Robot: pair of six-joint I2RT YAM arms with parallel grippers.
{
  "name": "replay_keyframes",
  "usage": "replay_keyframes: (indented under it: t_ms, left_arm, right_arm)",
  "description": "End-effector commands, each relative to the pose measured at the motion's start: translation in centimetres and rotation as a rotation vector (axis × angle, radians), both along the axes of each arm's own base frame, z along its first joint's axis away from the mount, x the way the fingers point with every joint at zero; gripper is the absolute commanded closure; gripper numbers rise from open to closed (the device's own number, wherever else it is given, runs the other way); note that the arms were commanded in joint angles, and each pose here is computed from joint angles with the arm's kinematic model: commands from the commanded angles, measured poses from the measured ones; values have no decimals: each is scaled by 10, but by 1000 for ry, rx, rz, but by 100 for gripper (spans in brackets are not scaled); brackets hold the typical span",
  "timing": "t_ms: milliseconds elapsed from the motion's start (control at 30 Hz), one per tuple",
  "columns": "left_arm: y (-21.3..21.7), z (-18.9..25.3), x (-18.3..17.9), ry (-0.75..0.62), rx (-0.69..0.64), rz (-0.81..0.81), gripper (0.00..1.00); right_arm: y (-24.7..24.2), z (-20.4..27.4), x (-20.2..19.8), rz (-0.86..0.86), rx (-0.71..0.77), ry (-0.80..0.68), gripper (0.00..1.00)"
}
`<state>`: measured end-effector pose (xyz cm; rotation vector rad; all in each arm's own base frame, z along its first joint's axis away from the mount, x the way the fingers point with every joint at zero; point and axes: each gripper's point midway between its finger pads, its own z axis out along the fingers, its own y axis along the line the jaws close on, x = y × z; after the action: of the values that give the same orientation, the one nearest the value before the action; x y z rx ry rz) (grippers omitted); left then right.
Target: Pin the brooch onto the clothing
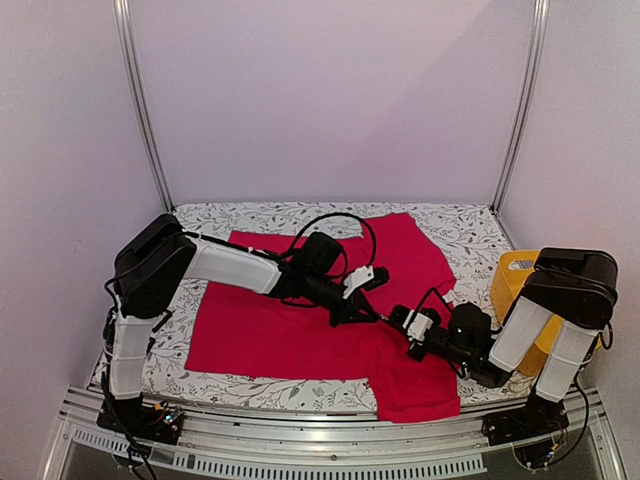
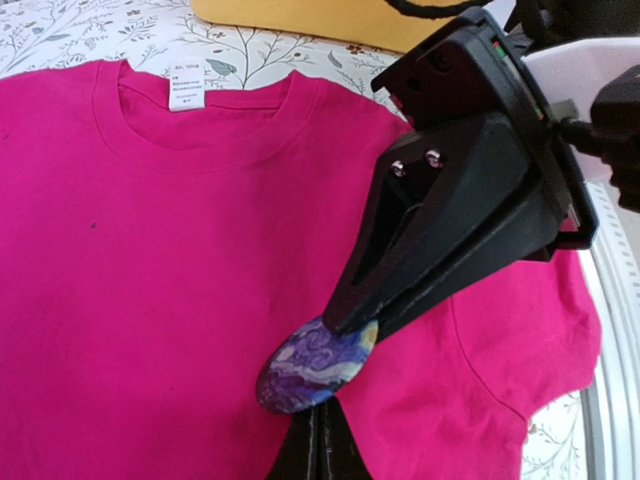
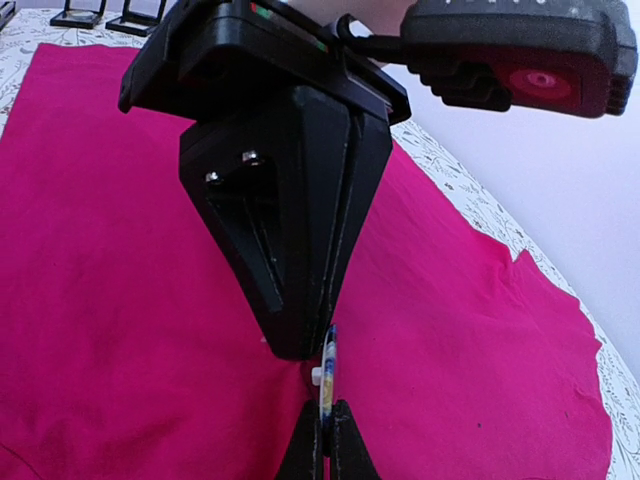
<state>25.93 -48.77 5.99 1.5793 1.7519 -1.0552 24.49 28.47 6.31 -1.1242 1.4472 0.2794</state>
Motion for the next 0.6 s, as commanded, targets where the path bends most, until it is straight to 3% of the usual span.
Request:
replay_keyframes:
  t_ms: [0, 200, 567]
  left_arm:
    - [1, 3, 7, -14, -18, 15, 100]
    - [1, 4, 11, -18, -17, 34, 100]
    - [-5, 8, 10, -22, -45, 48, 100]
  right_arm:
    - [14, 17, -22, 127, 83, 17, 100]
    - [21, 27, -36, 231, 197, 99, 100]
    - [22, 31, -37, 277, 227, 133, 100]
